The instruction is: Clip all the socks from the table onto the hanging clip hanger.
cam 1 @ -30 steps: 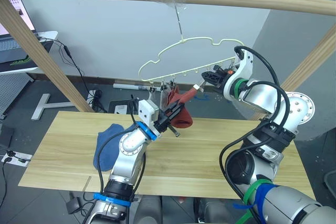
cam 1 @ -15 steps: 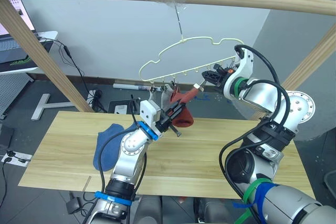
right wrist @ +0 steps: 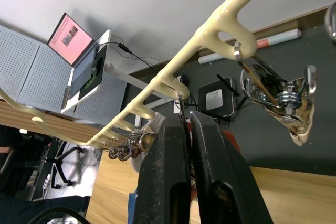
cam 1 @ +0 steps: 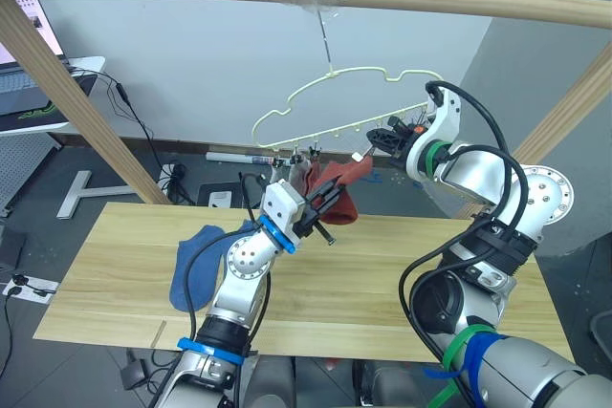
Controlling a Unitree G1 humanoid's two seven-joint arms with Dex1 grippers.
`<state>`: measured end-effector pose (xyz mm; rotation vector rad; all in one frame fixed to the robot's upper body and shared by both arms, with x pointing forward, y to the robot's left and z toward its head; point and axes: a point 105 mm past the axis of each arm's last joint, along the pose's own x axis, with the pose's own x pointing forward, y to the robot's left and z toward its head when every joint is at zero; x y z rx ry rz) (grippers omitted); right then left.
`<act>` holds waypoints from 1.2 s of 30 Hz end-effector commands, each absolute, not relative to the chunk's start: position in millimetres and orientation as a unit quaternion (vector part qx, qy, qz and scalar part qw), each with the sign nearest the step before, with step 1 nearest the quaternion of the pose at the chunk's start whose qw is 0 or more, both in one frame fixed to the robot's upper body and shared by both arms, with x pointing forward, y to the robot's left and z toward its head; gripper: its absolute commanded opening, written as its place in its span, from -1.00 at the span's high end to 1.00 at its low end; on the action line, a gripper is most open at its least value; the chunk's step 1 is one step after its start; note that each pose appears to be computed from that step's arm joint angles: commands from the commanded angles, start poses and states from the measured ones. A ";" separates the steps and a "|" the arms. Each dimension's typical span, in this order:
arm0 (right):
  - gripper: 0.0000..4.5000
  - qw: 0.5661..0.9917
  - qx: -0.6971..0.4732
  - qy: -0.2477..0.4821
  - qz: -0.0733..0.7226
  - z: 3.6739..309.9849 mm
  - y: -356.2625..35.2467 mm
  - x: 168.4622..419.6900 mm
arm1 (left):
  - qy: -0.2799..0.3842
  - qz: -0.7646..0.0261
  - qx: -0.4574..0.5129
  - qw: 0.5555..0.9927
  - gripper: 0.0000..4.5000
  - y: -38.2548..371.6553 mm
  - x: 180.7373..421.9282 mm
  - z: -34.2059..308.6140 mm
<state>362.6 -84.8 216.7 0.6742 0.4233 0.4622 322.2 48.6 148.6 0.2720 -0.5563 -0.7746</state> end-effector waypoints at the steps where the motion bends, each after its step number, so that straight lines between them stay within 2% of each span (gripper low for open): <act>1: 1.00 0.866 0.353 0.220 0.278 221.1 -40.4 353.0 | -0.301 -0.360 0.137 0.872 0.98 47.1 321.9 163.7; 4: 1.00 0.864 0.356 0.217 0.282 222.6 -40.4 353.1 | -0.299 -0.361 0.136 0.873 0.98 46.7 321.6 161.9; 7: 0.68 0.863 0.357 0.212 0.288 225.7 -41.1 353.2 | -0.294 -0.363 0.138 0.873 1.00 46.9 321.3 158.7; 10: 0.14 0.863 0.358 0.209 0.289 227.2 -43.2 353.9 | -0.293 -0.365 0.138 0.873 1.00 46.0 321.4 158.4; 17: -0.89 0.861 0.355 0.185 0.315 240.7 -44.4 351.6 | -0.283 -0.361 0.131 0.879 1.00 46.7 326.6 156.9; 18: -0.97 0.859 0.355 0.181 0.321 243.2 -43.6 350.6 | -0.281 -0.359 0.130 0.881 1.00 47.4 327.9 156.7; 23: -0.97 0.860 0.350 0.170 0.331 246.9 -46.3 347.8 | -0.269 -0.360 0.126 0.884 1.00 49.0 331.0 152.6; 28: -1.00 0.866 0.343 0.156 0.330 244.5 -56.8 342.6 | -0.195 -0.351 0.056 0.914 0.49 66.1 341.6 137.9; 33: -1.00 0.877 0.311 0.154 0.333 233.7 -61.5 332.2 | -0.078 -0.369 -0.016 0.926 -0.20 82.9 341.3 115.3; 34: -1.00 0.880 0.301 0.154 0.334 231.0 -62.8 329.6 | -0.063 -0.372 -0.010 0.926 -0.29 89.1 339.9 113.3; 36: -1.00 0.891 0.269 0.151 0.334 227.5 -65.7 325.2 | -0.031 -0.375 -0.001 0.926 -0.29 99.2 337.9 110.1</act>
